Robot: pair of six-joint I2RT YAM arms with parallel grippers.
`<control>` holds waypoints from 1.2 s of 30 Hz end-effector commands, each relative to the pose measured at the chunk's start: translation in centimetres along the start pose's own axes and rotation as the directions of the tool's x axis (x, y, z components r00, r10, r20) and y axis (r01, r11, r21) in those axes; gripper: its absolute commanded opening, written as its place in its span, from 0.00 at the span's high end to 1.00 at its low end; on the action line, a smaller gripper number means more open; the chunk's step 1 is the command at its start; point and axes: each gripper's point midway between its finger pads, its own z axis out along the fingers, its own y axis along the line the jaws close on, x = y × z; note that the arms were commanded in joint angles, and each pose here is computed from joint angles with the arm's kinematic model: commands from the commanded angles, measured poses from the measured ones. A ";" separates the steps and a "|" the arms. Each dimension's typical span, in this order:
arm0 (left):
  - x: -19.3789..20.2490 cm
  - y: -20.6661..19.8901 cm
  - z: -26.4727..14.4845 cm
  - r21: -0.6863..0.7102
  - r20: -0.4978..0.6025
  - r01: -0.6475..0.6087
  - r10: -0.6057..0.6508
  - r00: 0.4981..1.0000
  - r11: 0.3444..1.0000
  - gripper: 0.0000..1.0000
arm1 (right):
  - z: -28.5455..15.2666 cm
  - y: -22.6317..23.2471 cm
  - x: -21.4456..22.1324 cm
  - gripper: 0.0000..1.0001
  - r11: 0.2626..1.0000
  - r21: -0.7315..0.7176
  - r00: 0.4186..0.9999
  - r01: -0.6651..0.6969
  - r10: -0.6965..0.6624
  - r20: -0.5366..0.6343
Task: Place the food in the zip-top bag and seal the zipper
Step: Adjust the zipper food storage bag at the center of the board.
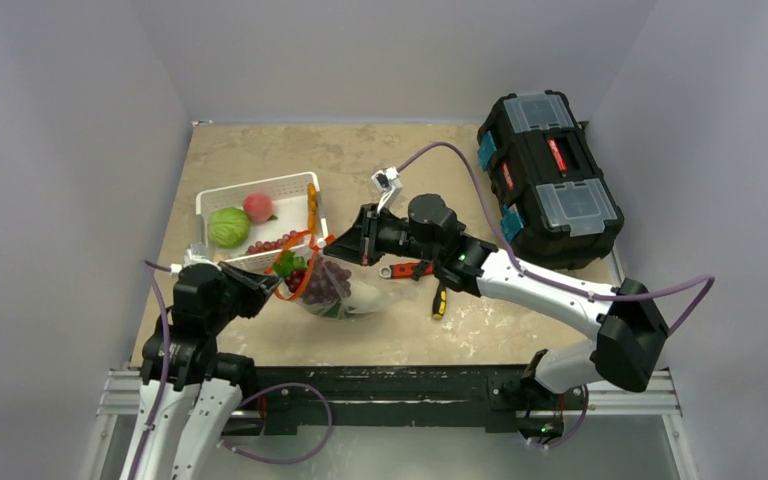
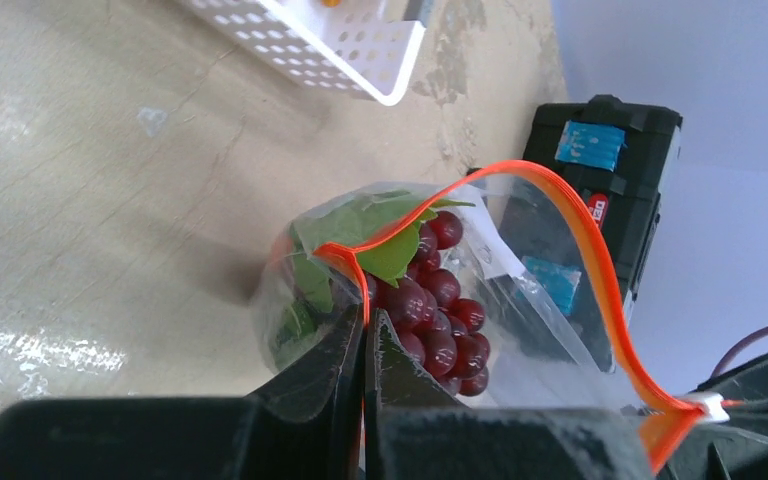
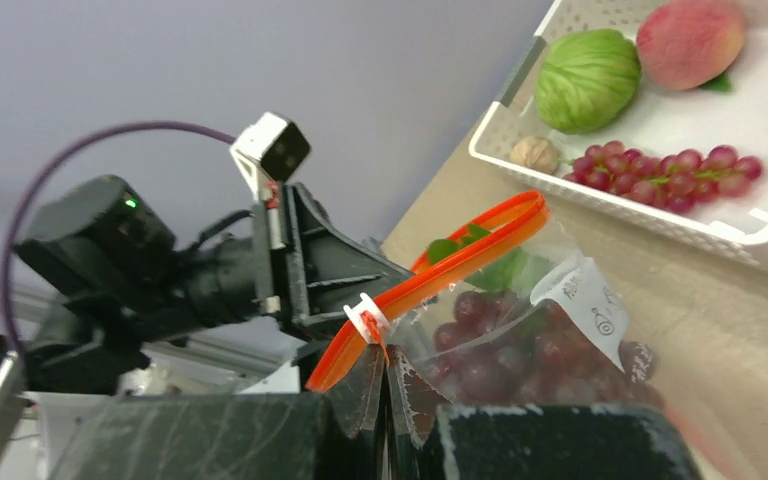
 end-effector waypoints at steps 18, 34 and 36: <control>-0.2 -4.1 -1.0 0.125 -0.029 -0.183 0.188 0.982 0.975 1.00 | -4.3 3.2 -5.9 0.30 0.678 0.370 0.762 0.635 -0.630 -0.154; -1.2 -3.7 -1.9 0.099 0.040 -0.134 0.130 0.991 0.986 1.00 | 3.9 6.8 -0.2 0.50 0.676 0.226 0.704 0.701 -0.605 -0.372; -1.3 -3.7 -2.0 0.100 0.044 -0.127 0.123 0.991 0.987 1.00 | 4.2 6.5 1.0 0.50 0.647 0.236 0.679 0.725 -0.613 -0.404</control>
